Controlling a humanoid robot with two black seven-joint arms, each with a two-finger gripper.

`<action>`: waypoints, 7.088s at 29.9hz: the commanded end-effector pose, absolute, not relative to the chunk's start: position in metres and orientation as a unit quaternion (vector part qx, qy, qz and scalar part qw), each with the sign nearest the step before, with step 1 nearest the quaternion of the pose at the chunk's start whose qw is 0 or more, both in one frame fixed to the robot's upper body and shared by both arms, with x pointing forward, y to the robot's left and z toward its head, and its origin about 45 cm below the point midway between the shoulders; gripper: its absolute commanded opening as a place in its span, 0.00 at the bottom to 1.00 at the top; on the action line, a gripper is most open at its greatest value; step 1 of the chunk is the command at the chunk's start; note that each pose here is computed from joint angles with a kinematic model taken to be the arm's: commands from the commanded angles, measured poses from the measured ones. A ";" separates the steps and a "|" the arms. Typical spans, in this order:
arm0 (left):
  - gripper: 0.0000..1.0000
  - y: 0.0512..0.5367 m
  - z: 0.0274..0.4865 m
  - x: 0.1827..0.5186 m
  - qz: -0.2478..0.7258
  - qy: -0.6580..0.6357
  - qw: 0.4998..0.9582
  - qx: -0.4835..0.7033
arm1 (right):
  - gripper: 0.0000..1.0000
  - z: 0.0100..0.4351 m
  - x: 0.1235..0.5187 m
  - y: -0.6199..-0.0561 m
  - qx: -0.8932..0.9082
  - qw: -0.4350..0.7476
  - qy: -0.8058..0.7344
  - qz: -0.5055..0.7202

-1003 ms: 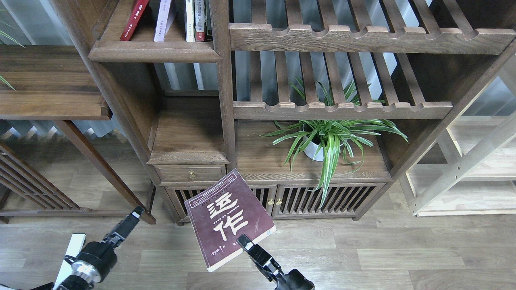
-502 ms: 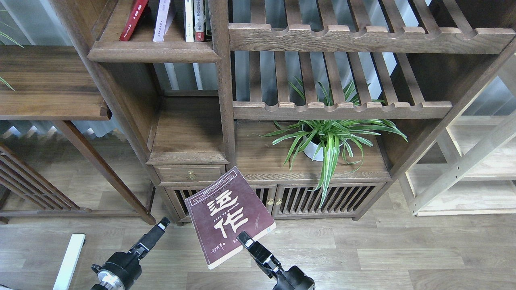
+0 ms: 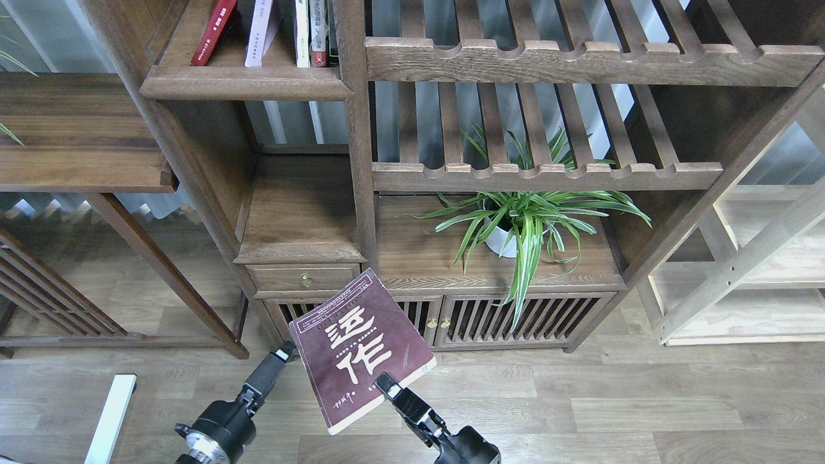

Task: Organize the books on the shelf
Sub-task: 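Bring the left gripper up to the red book's lower edge, then grasp the red book with the left gripper beside the right gripper, then release the right gripper and carry the book with the left gripper, then lift the red book with the left gripper toward the upper shelf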

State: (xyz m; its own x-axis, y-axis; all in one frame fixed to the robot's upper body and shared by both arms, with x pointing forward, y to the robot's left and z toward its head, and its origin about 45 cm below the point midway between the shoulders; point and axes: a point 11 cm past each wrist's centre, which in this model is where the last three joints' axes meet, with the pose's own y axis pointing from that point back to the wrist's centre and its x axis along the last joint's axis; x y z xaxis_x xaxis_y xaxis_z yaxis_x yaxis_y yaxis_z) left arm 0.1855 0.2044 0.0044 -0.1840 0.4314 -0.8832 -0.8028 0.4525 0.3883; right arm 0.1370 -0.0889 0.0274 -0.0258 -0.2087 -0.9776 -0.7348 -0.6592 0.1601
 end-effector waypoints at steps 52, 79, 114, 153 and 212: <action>0.90 0.173 0.044 0.253 0.463 0.582 0.640 -0.194 | 0.15 0.044 0.189 -0.086 -0.625 0.268 0.344 0.647; 0.40 0.171 0.042 0.248 0.455 0.572 0.658 -0.180 | 0.15 0.031 0.186 -0.094 -0.623 0.253 0.363 0.645; 0.14 0.178 0.043 0.243 0.455 0.560 0.667 -0.186 | 0.19 0.026 0.180 -0.099 -0.622 0.247 0.372 0.644; 0.05 0.243 0.062 0.260 0.486 0.469 0.717 -0.171 | 0.48 -0.011 0.178 -0.148 -0.592 0.229 0.456 0.624; 0.07 0.301 0.088 0.273 0.494 0.296 0.814 -0.077 | 0.48 -0.020 0.177 -0.164 -0.584 0.221 0.479 0.616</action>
